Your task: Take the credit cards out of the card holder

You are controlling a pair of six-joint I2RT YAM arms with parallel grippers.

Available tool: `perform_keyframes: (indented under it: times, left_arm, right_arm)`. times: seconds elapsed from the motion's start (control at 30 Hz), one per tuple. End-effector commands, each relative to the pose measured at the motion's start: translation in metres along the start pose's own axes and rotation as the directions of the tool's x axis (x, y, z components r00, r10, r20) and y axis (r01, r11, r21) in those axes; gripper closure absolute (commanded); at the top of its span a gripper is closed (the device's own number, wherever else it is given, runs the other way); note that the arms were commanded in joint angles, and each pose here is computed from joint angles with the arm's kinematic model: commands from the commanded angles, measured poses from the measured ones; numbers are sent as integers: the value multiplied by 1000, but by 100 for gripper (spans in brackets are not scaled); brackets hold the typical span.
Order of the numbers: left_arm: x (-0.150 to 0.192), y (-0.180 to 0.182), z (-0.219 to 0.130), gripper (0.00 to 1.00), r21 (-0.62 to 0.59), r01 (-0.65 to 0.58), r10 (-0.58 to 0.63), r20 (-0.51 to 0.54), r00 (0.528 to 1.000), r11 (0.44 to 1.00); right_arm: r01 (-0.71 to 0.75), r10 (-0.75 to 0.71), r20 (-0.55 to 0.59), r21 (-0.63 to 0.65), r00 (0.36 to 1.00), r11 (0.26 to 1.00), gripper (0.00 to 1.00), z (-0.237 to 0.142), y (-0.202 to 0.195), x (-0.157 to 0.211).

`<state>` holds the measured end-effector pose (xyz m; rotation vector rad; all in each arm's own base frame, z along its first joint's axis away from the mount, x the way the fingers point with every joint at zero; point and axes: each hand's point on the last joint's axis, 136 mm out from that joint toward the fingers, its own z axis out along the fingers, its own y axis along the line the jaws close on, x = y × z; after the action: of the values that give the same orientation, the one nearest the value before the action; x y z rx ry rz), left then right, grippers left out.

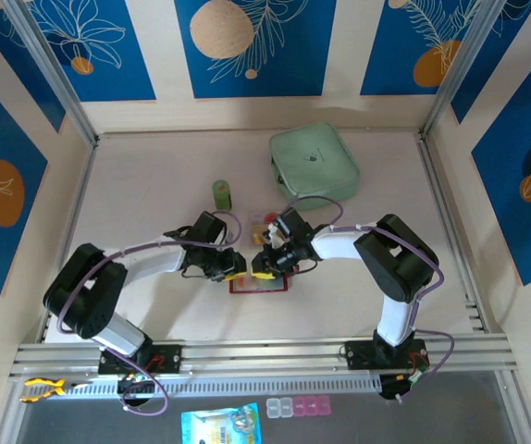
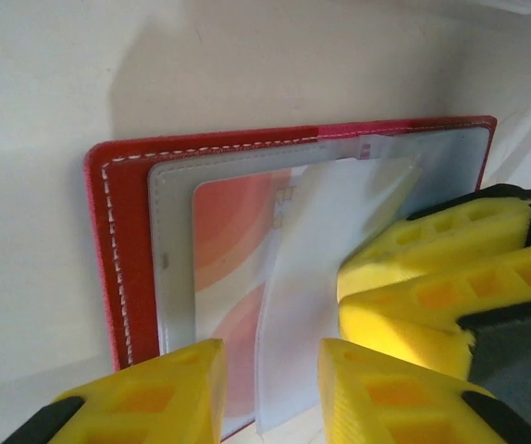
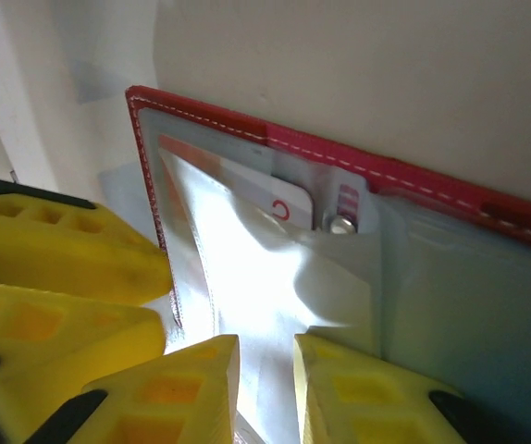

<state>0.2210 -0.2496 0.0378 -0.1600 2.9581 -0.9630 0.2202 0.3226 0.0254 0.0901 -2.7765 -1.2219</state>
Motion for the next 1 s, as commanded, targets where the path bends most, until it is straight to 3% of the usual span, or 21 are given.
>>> perform_keyframes:
  times: [0.0, 0.53, 0.73, 0.97]
  left_arm:
    - [-3, -12, 3, 68, 29, 0, 1, -10, 1000, 1000]
    - [-3, -27, 12, 73, 74, -6, 8, -27, 1000, 997]
    - [-6, -35, 5, 73, 89, -21, 22, -11, 1000, 996]
    - [-8, -45, -3, 73, 106, -38, 38, 2, 999, 994]
  right_arm:
    - [-60, 61, -27, 32, 998, 998, 76, 1, -20, 11]
    - [-41, 40, -38, -10, 998, 999, 76, -2, -14, 13]
    - [31, -30, 16, -55, 999, 998, 70, -18, 12, 8]
    - [64, -61, 92, -21, 994, 998, 68, -43, 21, 4]
